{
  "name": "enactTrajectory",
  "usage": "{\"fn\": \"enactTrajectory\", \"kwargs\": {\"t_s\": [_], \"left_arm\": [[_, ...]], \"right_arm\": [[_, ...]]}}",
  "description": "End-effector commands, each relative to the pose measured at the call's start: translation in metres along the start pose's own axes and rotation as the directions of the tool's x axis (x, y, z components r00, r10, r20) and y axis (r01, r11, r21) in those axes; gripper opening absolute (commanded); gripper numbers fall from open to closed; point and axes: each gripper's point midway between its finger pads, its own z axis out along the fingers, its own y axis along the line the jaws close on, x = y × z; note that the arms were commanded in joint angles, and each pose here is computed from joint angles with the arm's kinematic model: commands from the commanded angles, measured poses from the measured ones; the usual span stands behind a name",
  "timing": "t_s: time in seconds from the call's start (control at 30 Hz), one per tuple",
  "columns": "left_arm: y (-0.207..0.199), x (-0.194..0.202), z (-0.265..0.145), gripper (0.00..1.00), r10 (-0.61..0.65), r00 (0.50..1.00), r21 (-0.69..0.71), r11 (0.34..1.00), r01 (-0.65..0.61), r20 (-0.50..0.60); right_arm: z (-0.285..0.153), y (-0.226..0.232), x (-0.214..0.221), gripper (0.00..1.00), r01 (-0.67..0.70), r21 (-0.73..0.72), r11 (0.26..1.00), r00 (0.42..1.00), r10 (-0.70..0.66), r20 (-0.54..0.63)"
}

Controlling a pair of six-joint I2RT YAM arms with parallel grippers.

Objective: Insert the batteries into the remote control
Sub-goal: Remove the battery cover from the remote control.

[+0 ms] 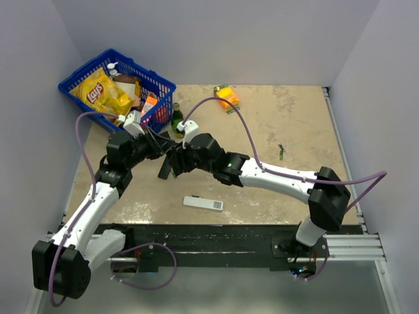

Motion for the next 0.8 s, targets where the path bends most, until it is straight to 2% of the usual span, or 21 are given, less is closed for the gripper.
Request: {"fn": "enactTrajectory", "kwargs": {"t_s": [0.0,0.33,0.53,0.63,0.77], "left_arm": [[-0.006,-0.089,-0.012,0.0,0.079,0.939,-0.041,0.997,-0.07,0.334],[-0.001,-0.094,-0.013,0.0,0.079,0.936,-0.056,0.996,-0.063,0.342],[-0.015,-0.081,-0.007,0.0,0.049,0.95,0.056,0.996,-0.07,0.308],[-0.02,-0.072,-0.002,0.0,0.025,0.962,0.108,0.993,-0.056,0.271],[-0.02,-0.075,-0.003,0.0,0.045,0.961,0.098,0.992,-0.075,0.274]], "right_arm": [[-0.024,0.006,0.095,0.26,0.08,-0.044,0.996,0.941,-0.09,-0.326],[-0.026,0.009,0.1,0.26,0.079,-0.048,0.996,0.937,-0.09,-0.336],[-0.024,0.01,0.078,0.26,0.063,-0.009,0.998,0.958,-0.063,-0.279],[-0.021,0.013,0.063,0.18,0.062,0.002,0.998,0.967,-0.06,-0.247],[-0.025,0.004,0.043,0.17,0.083,0.072,0.994,0.976,-0.066,-0.209]]}}
